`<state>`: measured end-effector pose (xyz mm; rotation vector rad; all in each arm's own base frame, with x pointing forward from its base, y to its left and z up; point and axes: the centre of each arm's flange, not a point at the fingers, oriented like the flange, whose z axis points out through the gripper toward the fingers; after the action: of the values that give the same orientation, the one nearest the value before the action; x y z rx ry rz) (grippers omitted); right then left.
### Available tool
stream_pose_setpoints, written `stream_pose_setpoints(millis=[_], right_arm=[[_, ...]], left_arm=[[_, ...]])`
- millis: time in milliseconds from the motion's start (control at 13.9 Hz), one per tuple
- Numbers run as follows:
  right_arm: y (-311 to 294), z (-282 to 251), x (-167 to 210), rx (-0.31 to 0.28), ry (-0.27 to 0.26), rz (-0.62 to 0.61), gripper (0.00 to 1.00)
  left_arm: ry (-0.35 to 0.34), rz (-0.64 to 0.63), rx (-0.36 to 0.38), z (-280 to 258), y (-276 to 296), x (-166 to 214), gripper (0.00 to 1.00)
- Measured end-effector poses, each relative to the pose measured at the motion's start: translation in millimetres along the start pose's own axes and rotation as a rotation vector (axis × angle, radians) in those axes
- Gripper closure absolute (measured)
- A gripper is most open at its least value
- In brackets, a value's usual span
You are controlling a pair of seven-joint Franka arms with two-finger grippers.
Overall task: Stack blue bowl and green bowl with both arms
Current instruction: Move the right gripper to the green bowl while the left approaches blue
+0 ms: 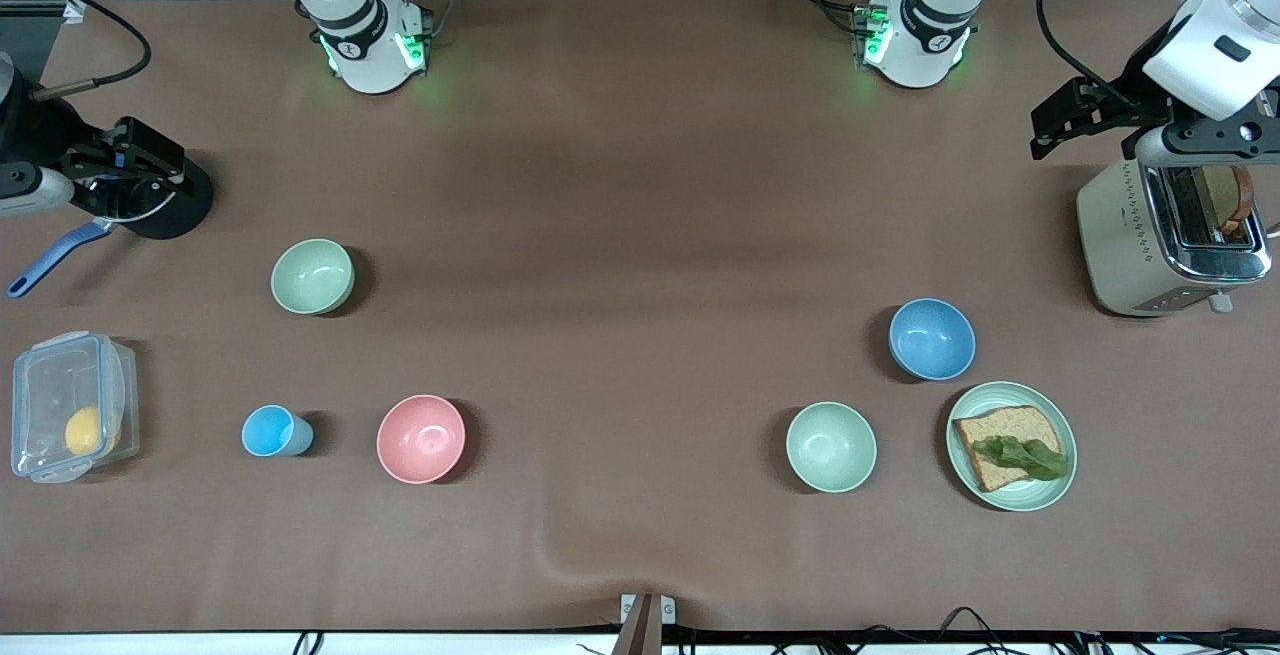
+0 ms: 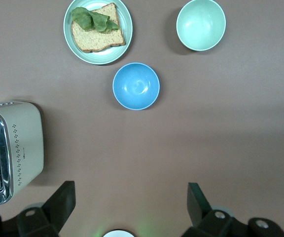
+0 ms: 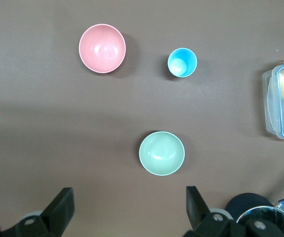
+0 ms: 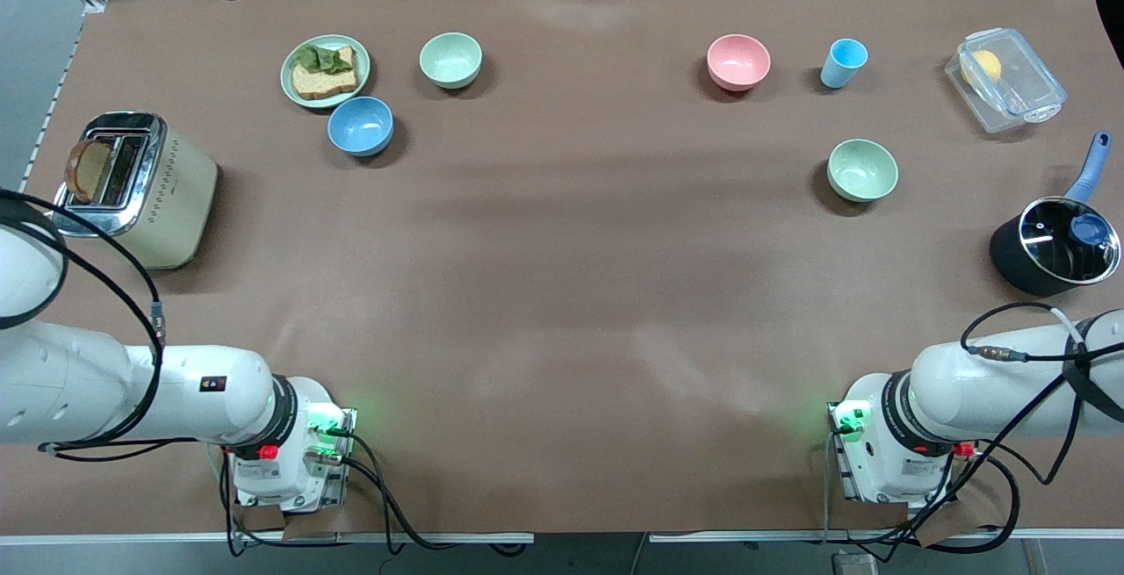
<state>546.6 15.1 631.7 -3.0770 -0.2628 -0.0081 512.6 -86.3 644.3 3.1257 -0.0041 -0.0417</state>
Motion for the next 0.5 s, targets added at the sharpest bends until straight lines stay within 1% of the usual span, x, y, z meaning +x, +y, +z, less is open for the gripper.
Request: stream_pose_setpoints(millis=[215, 502], right_arm=[[2.6, 0.1, -0.5, 0.0, -0.002, 0.005, 0.0], [13.5, 1.2, -2.4, 0.002, -0.008, 0.024, 0.0]], left_arm=[[0.0, 0.042, 0.0, 0.0, -0.2, 0.0, 0.0], [0.0, 0.049, 0.0, 0.0, -0.7, 0.1, 0.0]])
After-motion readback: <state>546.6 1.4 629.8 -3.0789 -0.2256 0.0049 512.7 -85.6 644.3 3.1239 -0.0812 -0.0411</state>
